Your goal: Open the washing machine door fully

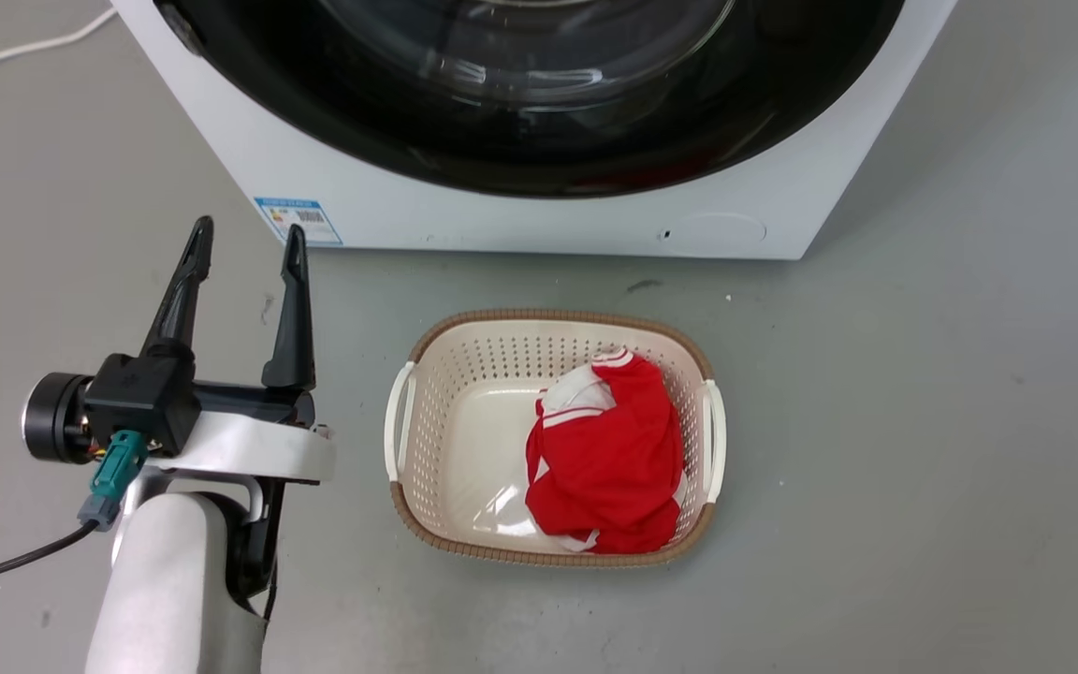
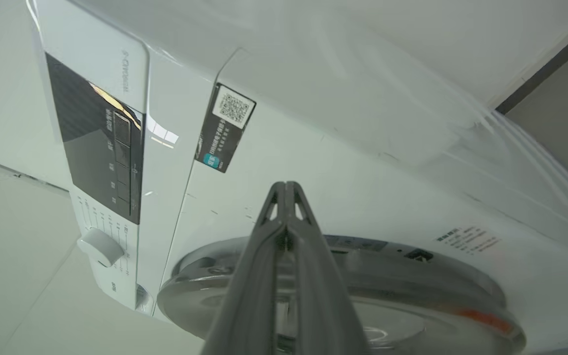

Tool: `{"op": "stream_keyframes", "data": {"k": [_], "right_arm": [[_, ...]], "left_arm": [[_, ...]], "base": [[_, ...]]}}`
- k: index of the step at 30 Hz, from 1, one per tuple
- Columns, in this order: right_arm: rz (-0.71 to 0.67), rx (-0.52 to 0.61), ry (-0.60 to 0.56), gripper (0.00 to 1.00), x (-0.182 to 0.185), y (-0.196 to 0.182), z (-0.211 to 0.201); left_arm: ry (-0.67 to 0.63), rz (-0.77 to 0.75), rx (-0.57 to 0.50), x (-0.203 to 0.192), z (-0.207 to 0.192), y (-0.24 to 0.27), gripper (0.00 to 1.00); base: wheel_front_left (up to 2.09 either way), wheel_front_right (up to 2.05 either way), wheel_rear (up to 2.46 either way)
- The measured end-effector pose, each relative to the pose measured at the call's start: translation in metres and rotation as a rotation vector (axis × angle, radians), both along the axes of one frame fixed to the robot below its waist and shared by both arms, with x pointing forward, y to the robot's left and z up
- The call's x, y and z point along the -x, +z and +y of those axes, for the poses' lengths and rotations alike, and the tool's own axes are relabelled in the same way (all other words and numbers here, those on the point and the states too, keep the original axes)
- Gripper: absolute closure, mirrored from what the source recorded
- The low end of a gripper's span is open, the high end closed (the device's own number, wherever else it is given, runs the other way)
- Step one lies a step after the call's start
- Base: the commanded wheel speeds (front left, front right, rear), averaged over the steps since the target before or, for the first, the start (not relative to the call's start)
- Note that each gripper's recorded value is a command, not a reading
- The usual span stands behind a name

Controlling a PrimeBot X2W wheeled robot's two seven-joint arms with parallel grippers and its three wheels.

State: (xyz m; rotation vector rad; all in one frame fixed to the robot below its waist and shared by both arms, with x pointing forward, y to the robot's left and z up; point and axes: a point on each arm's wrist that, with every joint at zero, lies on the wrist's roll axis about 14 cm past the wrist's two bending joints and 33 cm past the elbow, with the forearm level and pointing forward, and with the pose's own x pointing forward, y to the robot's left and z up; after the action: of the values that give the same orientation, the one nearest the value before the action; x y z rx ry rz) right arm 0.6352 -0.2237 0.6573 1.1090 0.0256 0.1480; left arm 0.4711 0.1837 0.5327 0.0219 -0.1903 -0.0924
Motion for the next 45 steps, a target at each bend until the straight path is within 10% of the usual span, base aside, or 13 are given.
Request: {"op": "stream_keyframes", "data": {"k": [25,45], "right_arm": [[0.267,0.23,0.324,1.0,-0.058,-0.079,0.092],[0.393,0.193,0.647,1.0,-0.007,-0.088,0.128]], "left_arm": [[0.0,0.064,0.004,-0.033,0.003,-0.041,0.0],[-0.012,0.044,0.018,-0.029,-0.004,-0.028,0.0]], "base": [[0.0,0.0,0.0],[0.0,0.0,0.0]]}}
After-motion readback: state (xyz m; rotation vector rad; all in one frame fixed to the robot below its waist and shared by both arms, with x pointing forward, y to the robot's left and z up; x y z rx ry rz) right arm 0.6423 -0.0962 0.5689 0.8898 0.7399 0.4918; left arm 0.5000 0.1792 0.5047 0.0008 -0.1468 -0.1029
